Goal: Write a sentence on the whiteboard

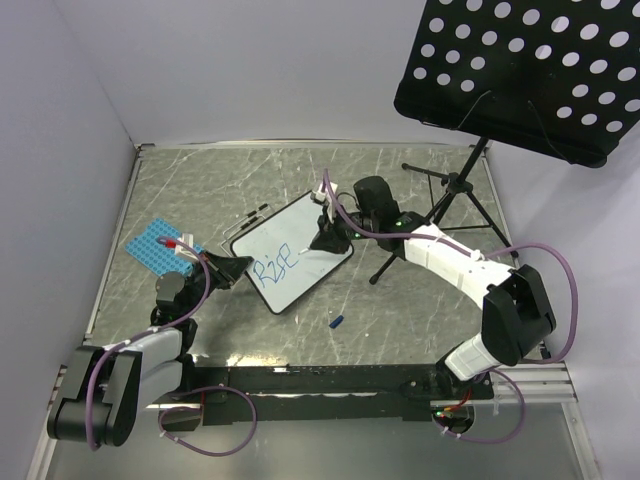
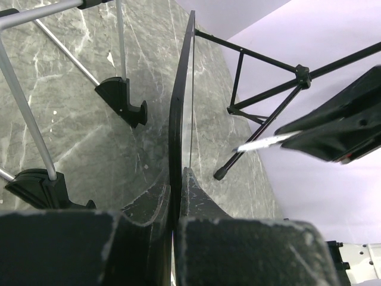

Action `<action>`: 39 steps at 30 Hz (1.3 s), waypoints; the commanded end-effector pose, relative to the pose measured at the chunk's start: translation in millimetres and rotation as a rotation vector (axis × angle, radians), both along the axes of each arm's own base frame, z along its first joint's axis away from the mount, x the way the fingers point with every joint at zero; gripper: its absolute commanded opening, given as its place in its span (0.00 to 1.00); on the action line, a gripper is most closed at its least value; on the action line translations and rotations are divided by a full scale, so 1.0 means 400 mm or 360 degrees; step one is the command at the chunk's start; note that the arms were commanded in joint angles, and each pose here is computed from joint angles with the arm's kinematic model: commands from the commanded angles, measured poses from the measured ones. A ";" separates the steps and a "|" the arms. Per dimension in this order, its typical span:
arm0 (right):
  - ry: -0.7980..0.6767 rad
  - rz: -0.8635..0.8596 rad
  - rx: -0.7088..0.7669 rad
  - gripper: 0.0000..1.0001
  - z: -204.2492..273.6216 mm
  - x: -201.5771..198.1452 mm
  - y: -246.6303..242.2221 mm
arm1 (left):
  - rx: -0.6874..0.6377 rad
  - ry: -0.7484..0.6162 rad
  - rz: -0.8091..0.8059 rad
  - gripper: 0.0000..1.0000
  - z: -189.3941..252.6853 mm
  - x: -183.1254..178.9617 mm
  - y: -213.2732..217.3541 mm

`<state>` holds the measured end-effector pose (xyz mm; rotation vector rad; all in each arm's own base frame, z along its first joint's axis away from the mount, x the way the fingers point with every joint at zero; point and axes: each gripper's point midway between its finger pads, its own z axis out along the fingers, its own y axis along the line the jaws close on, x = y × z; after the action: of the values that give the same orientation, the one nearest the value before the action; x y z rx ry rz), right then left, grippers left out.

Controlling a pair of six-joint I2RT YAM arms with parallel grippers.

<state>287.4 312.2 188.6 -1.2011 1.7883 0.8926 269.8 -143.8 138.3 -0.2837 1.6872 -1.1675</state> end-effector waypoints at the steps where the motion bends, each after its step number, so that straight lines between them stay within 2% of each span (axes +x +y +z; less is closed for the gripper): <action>1: -0.0050 0.0085 0.0067 0.00 0.028 -0.031 -0.010 | 0.0039 -0.0067 -0.0044 0.01 -0.012 -0.037 -0.005; 39: -0.0083 0.0107 0.0060 0.00 0.012 -0.021 -0.015 | 0.0043 -0.0081 -0.0046 0.01 -0.004 -0.039 -0.005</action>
<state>278.1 305.3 171.0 -1.2442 1.7945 0.9249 266.8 -144.0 142.1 -0.2600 1.6806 -1.1605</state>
